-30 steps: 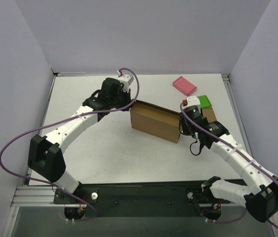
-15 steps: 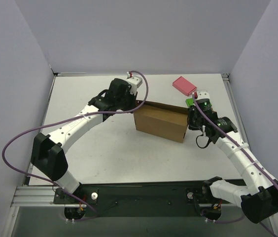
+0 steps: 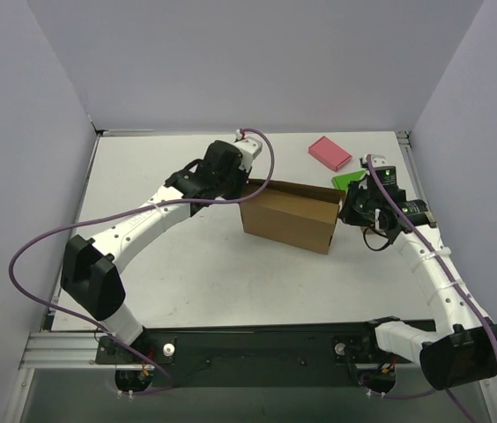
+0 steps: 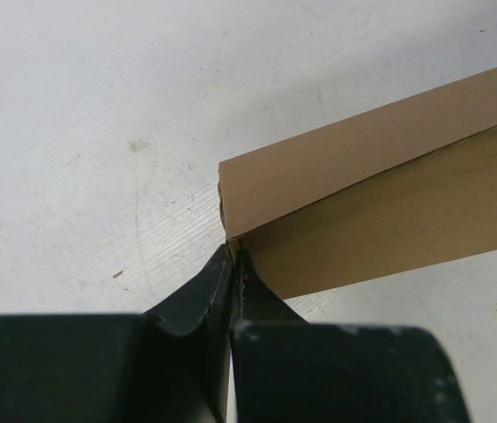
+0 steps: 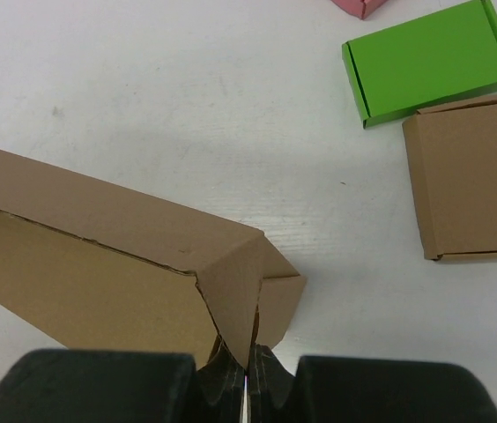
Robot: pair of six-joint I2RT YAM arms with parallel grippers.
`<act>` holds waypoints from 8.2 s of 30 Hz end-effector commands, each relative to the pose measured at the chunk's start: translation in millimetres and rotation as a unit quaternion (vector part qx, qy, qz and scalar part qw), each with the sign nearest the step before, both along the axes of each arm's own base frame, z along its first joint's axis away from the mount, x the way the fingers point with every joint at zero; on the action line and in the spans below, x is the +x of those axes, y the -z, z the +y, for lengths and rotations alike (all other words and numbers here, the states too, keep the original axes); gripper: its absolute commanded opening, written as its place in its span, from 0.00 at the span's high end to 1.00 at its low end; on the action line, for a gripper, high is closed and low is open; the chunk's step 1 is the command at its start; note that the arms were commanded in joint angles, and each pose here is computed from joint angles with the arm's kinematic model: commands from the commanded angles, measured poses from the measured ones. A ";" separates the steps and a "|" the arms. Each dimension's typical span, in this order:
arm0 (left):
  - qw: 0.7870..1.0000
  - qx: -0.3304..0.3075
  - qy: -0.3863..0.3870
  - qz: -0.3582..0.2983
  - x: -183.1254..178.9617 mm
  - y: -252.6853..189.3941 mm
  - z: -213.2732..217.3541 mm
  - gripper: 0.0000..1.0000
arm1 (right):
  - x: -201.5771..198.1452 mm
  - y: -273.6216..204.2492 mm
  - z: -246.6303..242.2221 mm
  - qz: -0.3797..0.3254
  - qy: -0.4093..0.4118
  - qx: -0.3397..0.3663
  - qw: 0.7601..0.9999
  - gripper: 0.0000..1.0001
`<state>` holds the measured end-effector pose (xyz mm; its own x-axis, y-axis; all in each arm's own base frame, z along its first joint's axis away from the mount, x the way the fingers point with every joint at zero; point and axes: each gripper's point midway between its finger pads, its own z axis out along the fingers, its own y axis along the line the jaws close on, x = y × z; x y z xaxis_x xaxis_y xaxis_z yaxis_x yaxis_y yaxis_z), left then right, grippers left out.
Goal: Fold the paper box
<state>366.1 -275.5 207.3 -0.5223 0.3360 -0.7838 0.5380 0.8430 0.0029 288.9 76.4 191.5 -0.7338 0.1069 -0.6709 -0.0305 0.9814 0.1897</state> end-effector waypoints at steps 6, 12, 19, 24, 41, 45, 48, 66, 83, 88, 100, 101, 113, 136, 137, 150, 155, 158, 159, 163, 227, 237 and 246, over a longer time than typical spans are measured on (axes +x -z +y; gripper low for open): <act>0.992 0.101 0.007 0.069 -28.4 31.7 32.7 1.00 | 3.1 2.4 20.1 0.019 -0.022 0.016 0.999 1.00; 0.988 0.120 0.027 0.099 -37.9 33.7 35.2 1.00 | 2.5 -2.0 27.4 0.006 -0.018 -0.030 0.999 0.71; 0.983 0.131 0.030 0.127 -42.1 36.3 35.7 1.00 | -4.2 -20.0 16.2 -0.025 0.007 -0.035 0.999 0.41; 0.985 0.122 0.028 0.121 -41.9 26.8 34.5 1.00 | -7.6 -32.3 19.6 -0.053 -0.021 -0.044 0.997 0.40; 0.989 0.095 0.037 0.107 -38.3 2.6 26.0 1.00 | -3.4 -20.4 18.0 -0.022 -0.017 -0.078 0.997 0.83; 0.989 0.089 0.041 0.107 -39.2 1.7 24.0 1.00 | -0.7 -29.9 23.6 -0.015 -0.016 -0.066 0.998 0.94; 0.990 0.087 0.044 0.105 -41.0 4.7 23.1 1.00 | 0.9 -34.2 30.0 -0.001 -0.014 -0.051 0.999 0.99; 0.984 0.167 0.026 0.058 -42.5 25.6 33.1 1.00 | 19.7 -37.5 41.7 0.060 0.003 0.100 0.993 1.00; 0.984 0.168 0.028 0.059 -40.1 26.9 30.7 1.00 | 25.7 -47.5 39.4 0.049 0.008 0.117 0.992 1.00; 0.983 0.171 0.027 0.059 -39.8 27.5 31.6 1.00 | 25.7 -43.1 37.1 0.056 0.008 0.119 0.991 1.00; 0.985 0.161 0.031 0.062 -39.6 24.5 26.0 1.00 | 13.2 -27.1 31.9 0.060 0.006 0.084 0.995 1.00; 0.985 0.159 0.031 0.063 -39.7 23.6 25.5 1.00 | 9.6 -22.4 31.2 0.063 0.006 0.075 0.995 1.00; 0.989 0.128 0.037 0.069 -41.1 17.3 14.4 1.00 | -14.8 2.7 34.2 0.021 0.042 -0.008 0.999 1.00; 0.993 0.071 0.042 0.082 -45.8 15.2 -2.8 1.00 | -68.5 50.7 41.6 -0.081 0.089 -0.149 0.982 1.00; 0.993 0.071 0.040 0.084 -45.3 16.4 -2.0 1.00 | -70.4 52.5 47.1 -0.080 0.079 -0.155 0.981 1.00; 0.995 0.030 0.030 0.089 -40.7 8.1 -7.5 1.00 | -94.8 57.1 72.1 -0.078 0.038 -0.216 0.973 1.00; 0.993 0.067 0.058 0.075 -41.0 17.3 0.7 1.00 | -96.0 30.4 86.3 -0.086 0.017 -0.204 0.975 0.70; 0.990 0.091 0.086 0.064 -42.8 19.2 5.7 1.00 | -96.5 19.9 86.9 -0.087 0.010 -0.199 0.976 0.52; 0.989 0.097 0.090 0.062 -42.6 20.6 6.7 1.00 | -95.8 14.5 88.0 -0.091 0.006 -0.197 0.976 0.48; 0.987 0.111 0.099 0.059 -43.9 22.8 11.0 1.00 | -95.1 -1.5 88.1 -0.102 -0.005 -0.189 0.977 0.36; 0.990 0.088 0.071 0.087 -40.5 22.8 9.1 1.00 | -83.2 18.5 140.5 -0.127 -0.254 -0.329 0.901 0.19; 0.990 0.088 0.073 0.084 -40.2 21.7 9.2 1.00 | -83.4 -26.2 148.4 -0.136 -0.229 -0.229 0.936 0.14; 0.990 0.085 0.071 0.084 -40.2 20.2 8.5 1.00 | -86.4 -8.6 146.3 -0.113 -0.249 -0.271 0.923 0.14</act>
